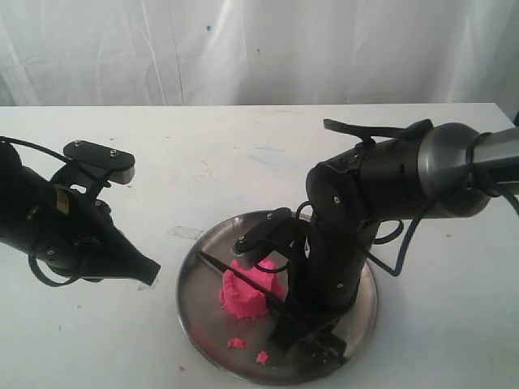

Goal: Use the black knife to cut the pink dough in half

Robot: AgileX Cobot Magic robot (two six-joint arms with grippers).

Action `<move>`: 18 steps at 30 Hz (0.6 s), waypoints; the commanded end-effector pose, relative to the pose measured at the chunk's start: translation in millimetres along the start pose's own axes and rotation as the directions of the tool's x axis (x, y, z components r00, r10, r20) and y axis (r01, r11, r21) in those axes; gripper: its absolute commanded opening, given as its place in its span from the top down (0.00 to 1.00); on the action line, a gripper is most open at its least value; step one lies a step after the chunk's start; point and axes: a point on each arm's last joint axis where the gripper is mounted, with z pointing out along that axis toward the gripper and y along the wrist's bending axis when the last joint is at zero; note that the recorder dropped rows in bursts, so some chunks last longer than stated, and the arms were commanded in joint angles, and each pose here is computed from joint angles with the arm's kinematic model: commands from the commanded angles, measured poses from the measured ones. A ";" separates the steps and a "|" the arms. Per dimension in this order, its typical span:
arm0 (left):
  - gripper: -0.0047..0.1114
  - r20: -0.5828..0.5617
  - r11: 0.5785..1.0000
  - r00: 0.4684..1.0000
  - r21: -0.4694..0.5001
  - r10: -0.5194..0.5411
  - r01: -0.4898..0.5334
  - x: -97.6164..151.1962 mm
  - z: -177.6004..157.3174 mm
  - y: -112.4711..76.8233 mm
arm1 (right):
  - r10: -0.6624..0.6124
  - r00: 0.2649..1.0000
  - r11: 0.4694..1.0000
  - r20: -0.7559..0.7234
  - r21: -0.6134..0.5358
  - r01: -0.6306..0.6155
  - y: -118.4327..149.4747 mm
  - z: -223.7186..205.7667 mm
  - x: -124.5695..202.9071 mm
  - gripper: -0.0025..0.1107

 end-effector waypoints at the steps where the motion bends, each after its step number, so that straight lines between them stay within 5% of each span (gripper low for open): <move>1: 0.96 -0.003 1.000 1.000 0.005 0.000 0.000 1.9 -2.1 -1.0 | 0.002 1.000 1.000 -0.022 -0.009 -0.003 0.5 -3.1 -0.8 0.98; 18: 0.96 -0.003 1.000 1.000 0.005 0.002 -0.002 1.9 -2.1 -1.0 | 0.018 0.999 0.998 -0.041 0.054 -0.016 -5.3 -4.8 -0.2 0.98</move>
